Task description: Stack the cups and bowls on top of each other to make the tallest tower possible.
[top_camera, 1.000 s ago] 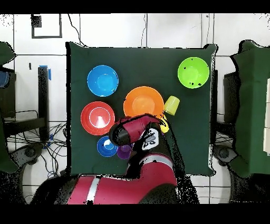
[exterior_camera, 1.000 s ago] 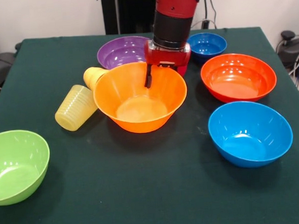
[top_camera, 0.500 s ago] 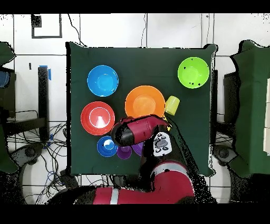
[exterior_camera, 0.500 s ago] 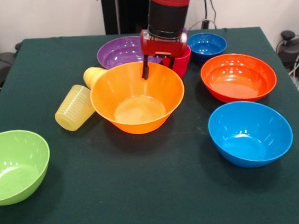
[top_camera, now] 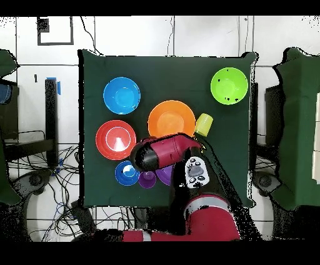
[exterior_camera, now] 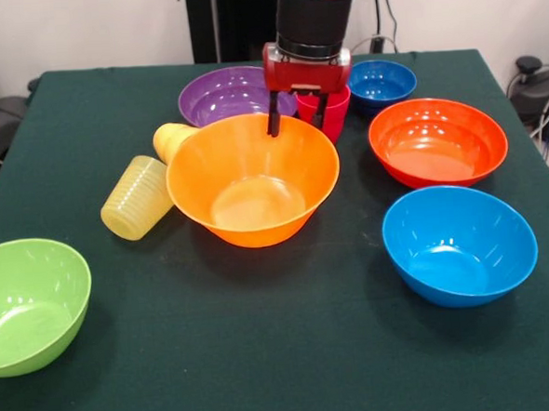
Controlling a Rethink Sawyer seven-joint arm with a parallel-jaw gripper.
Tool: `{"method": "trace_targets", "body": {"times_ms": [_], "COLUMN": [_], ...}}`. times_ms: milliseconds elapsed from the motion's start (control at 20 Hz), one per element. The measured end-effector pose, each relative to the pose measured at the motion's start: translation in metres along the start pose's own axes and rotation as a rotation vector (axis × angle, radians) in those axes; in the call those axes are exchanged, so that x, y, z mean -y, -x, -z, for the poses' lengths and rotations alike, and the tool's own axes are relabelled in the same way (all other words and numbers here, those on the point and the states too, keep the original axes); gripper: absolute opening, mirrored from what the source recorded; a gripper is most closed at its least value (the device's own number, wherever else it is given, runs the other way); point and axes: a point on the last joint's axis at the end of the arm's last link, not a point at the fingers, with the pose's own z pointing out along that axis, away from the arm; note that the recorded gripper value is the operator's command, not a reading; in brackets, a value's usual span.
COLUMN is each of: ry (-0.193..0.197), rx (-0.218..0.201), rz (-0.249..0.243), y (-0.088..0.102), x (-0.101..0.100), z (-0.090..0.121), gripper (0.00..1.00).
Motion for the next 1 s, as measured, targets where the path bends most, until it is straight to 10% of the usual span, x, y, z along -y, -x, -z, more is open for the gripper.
{"method": "trace_targets", "body": {"times_ms": [1000], "ry": [0.103], "rx": [-0.008], "rz": [-0.052], "y": [0.007], "x": [0.000], "z": [0.004], "gripper": [1.00]}}
